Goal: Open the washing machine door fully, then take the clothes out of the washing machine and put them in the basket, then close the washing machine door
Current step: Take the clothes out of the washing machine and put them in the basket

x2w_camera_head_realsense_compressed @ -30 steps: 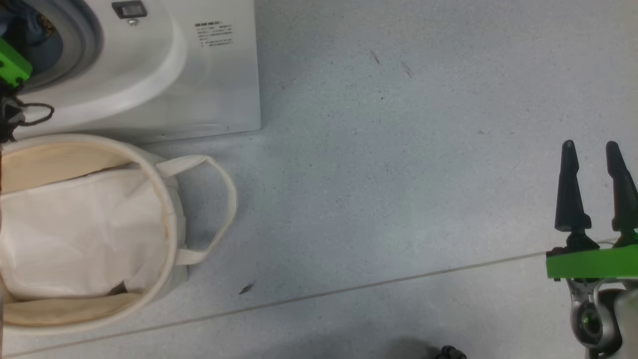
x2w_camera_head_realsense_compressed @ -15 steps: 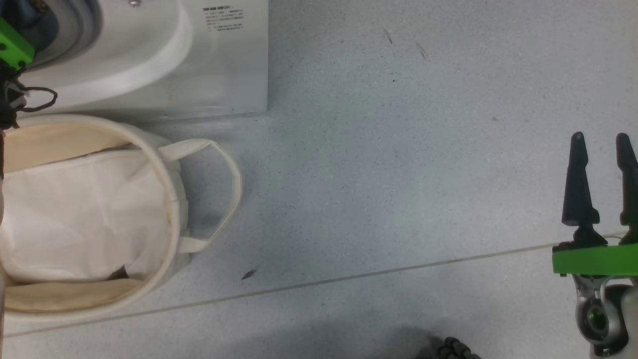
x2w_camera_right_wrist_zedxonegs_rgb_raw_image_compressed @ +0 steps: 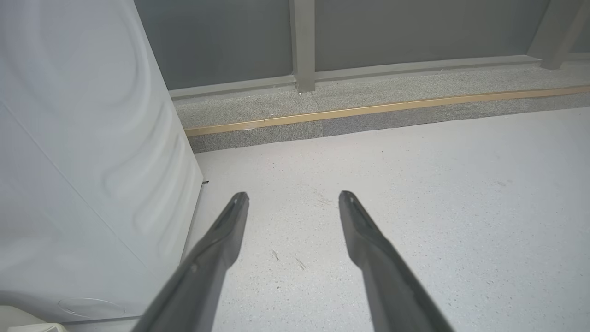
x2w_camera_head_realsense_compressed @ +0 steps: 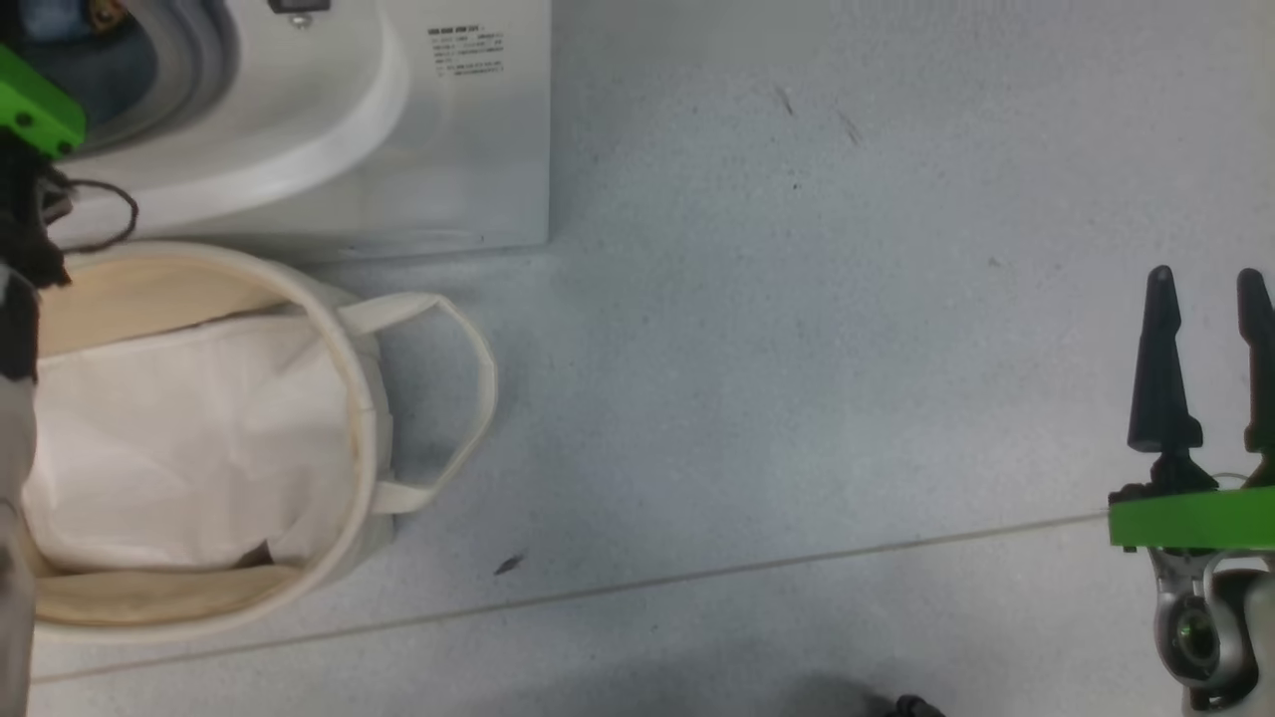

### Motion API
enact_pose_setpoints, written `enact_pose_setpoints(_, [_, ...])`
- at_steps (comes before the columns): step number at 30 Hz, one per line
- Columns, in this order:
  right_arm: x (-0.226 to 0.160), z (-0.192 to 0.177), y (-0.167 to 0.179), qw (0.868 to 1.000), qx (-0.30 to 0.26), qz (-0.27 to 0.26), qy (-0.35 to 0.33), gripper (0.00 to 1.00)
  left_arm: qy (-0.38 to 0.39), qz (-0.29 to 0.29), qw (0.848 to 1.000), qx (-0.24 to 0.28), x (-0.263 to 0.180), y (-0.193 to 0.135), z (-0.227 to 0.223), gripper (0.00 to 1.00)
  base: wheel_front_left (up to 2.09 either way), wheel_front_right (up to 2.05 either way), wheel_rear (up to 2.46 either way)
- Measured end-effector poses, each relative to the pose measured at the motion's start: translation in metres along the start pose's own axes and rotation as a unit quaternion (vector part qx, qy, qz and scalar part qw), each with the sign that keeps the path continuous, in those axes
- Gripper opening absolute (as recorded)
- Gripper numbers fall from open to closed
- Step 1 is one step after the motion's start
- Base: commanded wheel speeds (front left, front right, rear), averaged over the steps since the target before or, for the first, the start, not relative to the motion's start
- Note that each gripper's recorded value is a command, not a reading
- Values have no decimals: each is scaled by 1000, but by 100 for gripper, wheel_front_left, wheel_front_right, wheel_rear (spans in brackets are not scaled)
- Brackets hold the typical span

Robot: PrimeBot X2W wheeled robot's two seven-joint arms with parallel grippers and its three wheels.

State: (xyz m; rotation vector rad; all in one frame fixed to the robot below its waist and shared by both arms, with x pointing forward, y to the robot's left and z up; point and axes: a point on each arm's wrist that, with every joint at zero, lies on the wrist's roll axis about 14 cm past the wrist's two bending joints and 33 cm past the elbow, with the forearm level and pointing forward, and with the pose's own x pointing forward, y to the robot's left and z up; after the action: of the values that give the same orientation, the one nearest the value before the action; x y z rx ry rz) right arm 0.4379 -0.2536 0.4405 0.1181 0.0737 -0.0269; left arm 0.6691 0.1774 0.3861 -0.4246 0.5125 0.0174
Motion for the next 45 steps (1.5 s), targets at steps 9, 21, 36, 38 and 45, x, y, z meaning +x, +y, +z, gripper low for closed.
enact_pose_setpoints(9, [-12,26,12,999,10,14,-29,100,-80,-28,994,65,-49,-3,2,0,0,0,0])
enact_pose_setpoints(21, [-42,57,36,996,27,43,-67,100,-223,-114,965,79,-161,-26,41,0,0,0,0])
enact_pose_setpoints(36, [-64,68,70,992,41,90,-81,100,-329,-119,936,49,-294,-7,32,0,0,0,0])
enact_pose_setpoints(38, [-64,71,74,991,43,95,-85,100,-328,-112,937,52,-304,0,24,0,0,0,0])
enact_pose_setpoints(45, [-61,68,84,990,49,107,-82,100,-323,-71,942,61,-321,31,13,0,0,0,0])
